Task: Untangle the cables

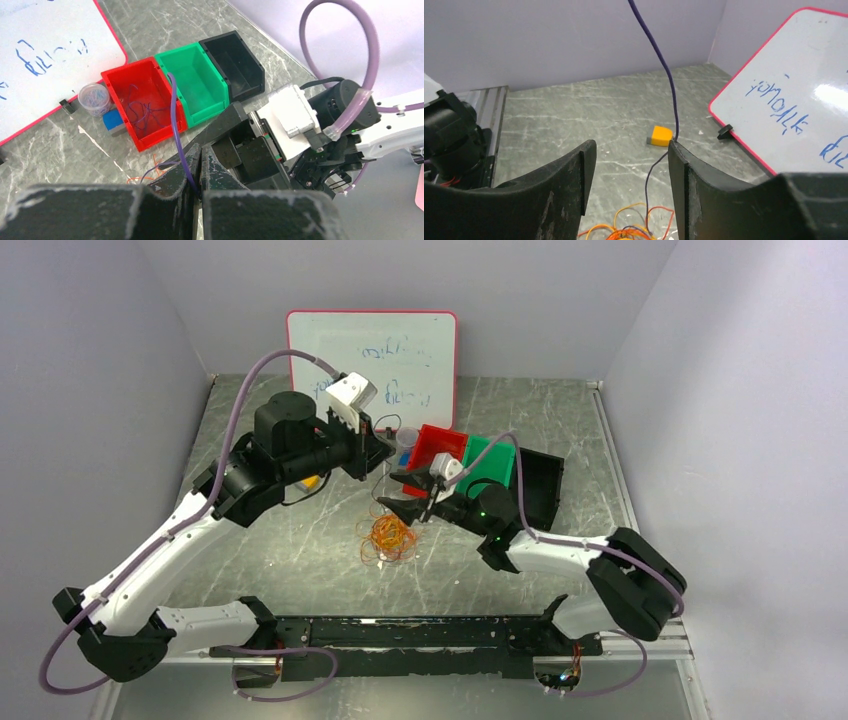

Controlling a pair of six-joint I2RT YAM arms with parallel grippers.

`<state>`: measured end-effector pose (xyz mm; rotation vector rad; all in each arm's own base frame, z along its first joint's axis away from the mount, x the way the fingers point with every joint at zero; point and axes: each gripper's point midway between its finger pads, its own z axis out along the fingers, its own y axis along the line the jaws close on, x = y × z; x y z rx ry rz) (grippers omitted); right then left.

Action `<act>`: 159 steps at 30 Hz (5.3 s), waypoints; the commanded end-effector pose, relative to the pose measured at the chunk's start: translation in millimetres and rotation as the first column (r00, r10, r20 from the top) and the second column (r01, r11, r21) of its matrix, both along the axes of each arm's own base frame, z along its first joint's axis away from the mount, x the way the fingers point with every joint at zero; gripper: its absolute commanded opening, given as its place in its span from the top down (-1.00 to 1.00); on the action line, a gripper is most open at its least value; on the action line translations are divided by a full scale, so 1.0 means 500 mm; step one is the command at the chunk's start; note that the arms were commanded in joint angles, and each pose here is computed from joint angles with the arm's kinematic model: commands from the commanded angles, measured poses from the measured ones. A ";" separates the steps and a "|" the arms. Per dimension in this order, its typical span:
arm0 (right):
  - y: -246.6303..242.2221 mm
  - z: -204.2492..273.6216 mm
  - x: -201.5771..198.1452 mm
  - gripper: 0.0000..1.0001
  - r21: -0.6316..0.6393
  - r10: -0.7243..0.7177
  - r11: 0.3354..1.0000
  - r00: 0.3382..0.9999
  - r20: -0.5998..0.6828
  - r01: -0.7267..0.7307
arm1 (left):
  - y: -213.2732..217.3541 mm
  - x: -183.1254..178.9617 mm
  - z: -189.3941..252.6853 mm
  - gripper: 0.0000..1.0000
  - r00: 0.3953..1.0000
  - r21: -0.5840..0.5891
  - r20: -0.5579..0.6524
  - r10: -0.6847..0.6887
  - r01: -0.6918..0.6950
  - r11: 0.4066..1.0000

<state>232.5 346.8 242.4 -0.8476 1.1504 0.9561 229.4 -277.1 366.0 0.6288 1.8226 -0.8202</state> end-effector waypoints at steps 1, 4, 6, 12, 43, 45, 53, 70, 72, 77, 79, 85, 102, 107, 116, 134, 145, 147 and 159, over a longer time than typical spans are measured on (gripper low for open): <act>0.003 0.084 0.022 -0.14 0.145 -0.076 0.988 0.990 0.122 0.058 | 0.000 -0.024 0.050 0.86 0.999 -0.051 0.023 -0.034 0.035 0.998; 0.005 0.092 0.045 -0.08 0.165 -0.123 0.981 0.984 0.125 0.102 | 0.004 -0.031 0.059 0.86 0.999 -0.066 0.031 -0.041 0.043 0.997; 0.007 0.091 0.057 -0.05 0.163 -0.146 0.979 0.982 0.123 0.125 | 0.006 -0.036 0.064 0.86 0.999 -0.080 0.036 -0.041 0.044 0.996; 0.010 0.086 0.071 0.02 0.175 -0.168 0.973 0.979 0.112 0.147 | 0.010 -0.044 0.073 0.86 0.998 -0.104 0.043 -0.047 0.051 0.993; -0.108 0.045 0.142 1.00 -0.069 -0.490 0.853 0.750 -0.444 0.517 | 0.053 -0.006 -0.227 -0.50 0.961 -0.200 -0.171 0.217 -0.249 0.948; -0.120 0.040 0.150 1.00 -0.086 -0.518 0.836 0.725 -0.454 0.543 | 0.048 -0.003 -0.252 -0.61 0.960 -0.205 -0.179 0.215 -0.250 0.946; -0.142 0.041 0.166 1.00 -0.120 -0.555 0.804 0.664 -0.501 0.582 | 0.041 0.008 -0.348 -0.71 0.955 -0.147 -0.194 0.225 -0.255 0.956; -0.124 0.094 0.151 1.00 -0.084 -0.441 0.863 0.661 -0.608 0.498 | 0.039 0.083 -0.454 -0.63 0.922 -0.068 -0.151 0.358 -0.371 0.926; -0.124 0.103 0.144 1.00 -0.080 -0.428 0.870 0.667 -0.610 0.486 | 0.023 0.100 -0.447 -0.55 0.928 -0.069 -0.128 0.349 -0.360 0.931; -0.129 0.139 0.123 1.00 -0.053 -0.395 0.883 0.678 -0.621 0.466 | -0.004 0.134 -0.469 -0.36 0.937 -0.028 -0.081 0.339 -0.342 0.939; -0.131 0.153 0.113 1.00 -0.048 -0.381 0.889 0.679 -0.627 0.455 | -0.010 0.140 -0.488 -0.31 0.940 -0.001 -0.076 0.333 -0.334 0.942; -0.142 0.235 0.091 1.00 -0.012 -0.352 0.902 0.718 -0.600 0.432 | -0.013 0.138 -0.557 -0.14 0.938 0.069 -0.112 0.329 -0.323 0.944; -0.285 0.455 0.079 1.00 0.123 -0.530 0.768 0.732 -0.428 0.628 | 0.026 0.037 -0.675 -0.05 0.906 0.122 -0.247 0.343 -0.322 0.939; -0.321 0.507 0.075 1.00 0.168 -0.581 0.726 0.726 -0.368 0.667 | 0.035 0.023 -0.685 -0.05 0.903 0.138 -0.251 0.350 -0.324 0.936; -0.379 0.609 0.082 1.00 0.235 -0.699 0.634 0.675 -0.234 0.737 | 0.050 0.004 -0.693 -0.06 0.896 0.151 -0.262 0.359 -0.329 0.932; -0.392 0.754 0.105 1.00 0.342 -0.777 0.563 0.623 -0.091 0.752 | 0.061 -0.013 -0.705 0.03 0.891 0.159 -0.274 0.363 -0.330 0.930; -0.382 0.876 0.116 1.00 0.456 -0.806 0.532 0.591 0.015 0.714 | 0.060 -0.017 -0.707 0.04 0.891 0.164 -0.276 0.361 -0.326 0.931; -0.387 0.905 0.111 1.00 0.490 -0.813 0.518 0.581 0.029 0.701 | 0.060 -0.018 -0.709 0.04 0.890 0.165 -0.278 0.361 -0.326 0.931; -0.379 0.981 0.112 1.00 0.578 -0.825 0.493 0.560 0.074 0.650 | 0.063 -0.022 -0.710 0.06 0.887 0.173 -0.279 0.368 -0.330 0.928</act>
